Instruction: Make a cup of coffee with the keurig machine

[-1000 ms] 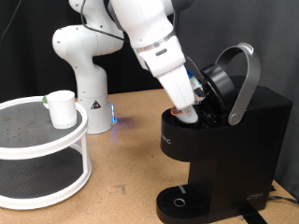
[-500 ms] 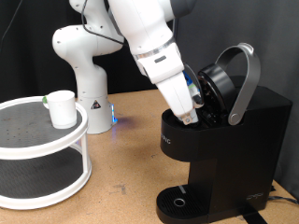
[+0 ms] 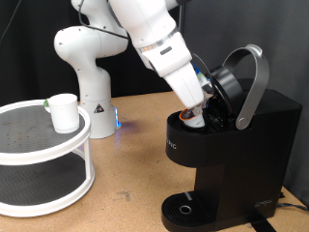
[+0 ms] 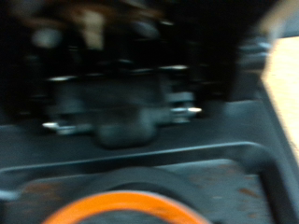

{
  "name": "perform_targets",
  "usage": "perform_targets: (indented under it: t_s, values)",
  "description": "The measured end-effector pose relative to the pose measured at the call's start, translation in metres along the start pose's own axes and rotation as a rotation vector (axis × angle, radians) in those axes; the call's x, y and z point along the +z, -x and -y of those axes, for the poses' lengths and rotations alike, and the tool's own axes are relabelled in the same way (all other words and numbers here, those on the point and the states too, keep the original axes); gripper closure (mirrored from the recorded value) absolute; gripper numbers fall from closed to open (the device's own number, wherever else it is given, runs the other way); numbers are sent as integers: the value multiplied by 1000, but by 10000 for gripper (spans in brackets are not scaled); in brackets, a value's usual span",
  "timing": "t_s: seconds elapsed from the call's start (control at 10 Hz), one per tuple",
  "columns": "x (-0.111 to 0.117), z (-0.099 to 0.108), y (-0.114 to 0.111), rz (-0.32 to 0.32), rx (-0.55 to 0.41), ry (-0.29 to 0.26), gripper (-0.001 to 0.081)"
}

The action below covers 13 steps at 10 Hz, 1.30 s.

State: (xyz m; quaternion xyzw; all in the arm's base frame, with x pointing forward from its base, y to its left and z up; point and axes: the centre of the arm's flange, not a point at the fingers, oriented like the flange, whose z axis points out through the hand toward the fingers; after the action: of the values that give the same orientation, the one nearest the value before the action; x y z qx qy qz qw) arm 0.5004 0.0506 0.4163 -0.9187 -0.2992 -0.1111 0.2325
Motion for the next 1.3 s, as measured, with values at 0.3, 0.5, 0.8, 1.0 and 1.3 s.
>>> perform_targets:
  t_s: [0.3,0.5,0.8,1.0,1.3]
  values:
    - [1,7,8,56,-30,-19,6]
    - [10,10,13,69,-61,-44,6]
    - [15,16,12,45,-99,-78,6]
    - [15,19,10,41,-102,-82,6]
    - [14,20,10,40,-100,-83,6]
